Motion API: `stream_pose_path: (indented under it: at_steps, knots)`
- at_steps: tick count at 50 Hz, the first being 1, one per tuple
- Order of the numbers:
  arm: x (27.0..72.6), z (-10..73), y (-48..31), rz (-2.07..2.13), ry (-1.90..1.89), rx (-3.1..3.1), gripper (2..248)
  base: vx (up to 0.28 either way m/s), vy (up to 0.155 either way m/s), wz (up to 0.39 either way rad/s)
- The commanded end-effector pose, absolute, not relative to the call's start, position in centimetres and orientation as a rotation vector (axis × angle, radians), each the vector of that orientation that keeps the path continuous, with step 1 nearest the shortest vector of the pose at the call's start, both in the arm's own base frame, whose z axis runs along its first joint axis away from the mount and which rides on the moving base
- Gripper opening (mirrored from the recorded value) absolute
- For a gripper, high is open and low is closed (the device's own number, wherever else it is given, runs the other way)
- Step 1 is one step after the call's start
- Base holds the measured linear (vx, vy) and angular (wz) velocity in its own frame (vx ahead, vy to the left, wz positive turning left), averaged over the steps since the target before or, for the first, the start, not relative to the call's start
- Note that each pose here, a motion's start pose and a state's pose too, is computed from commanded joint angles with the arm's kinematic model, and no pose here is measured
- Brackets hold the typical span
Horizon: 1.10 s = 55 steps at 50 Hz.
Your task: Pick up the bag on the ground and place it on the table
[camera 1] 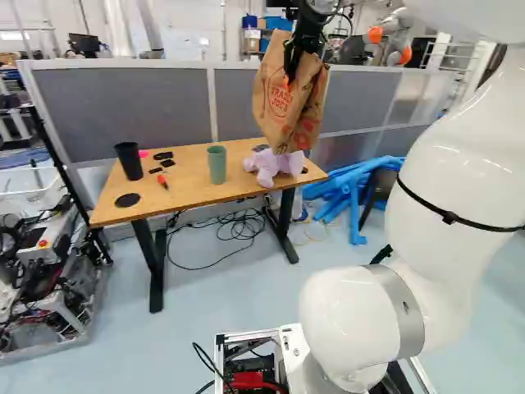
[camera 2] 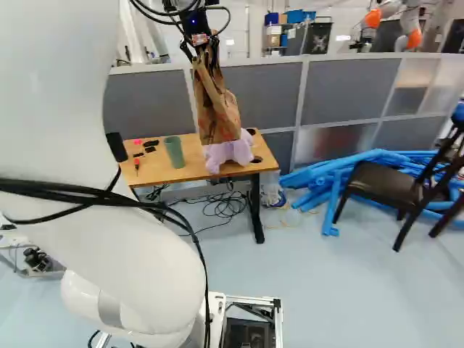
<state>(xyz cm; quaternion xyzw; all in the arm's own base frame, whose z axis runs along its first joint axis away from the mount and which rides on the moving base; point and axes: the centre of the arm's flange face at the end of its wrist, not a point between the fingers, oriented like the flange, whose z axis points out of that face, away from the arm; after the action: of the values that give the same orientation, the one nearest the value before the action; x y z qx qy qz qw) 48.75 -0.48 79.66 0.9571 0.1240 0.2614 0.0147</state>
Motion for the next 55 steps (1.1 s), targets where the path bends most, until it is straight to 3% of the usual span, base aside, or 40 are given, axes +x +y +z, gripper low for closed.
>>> stream_pose_path:
  at_steps: [10, 55]
  knots:
    - [48.75, 79.66, -0.48, 0.814, 0.386, 2.979, 21, 0.145, 0.170, 0.267]
    - [48.75, 79.66, -0.48, 0.814, 0.386, 2.979, 21, 0.143, 0.098, -0.013]
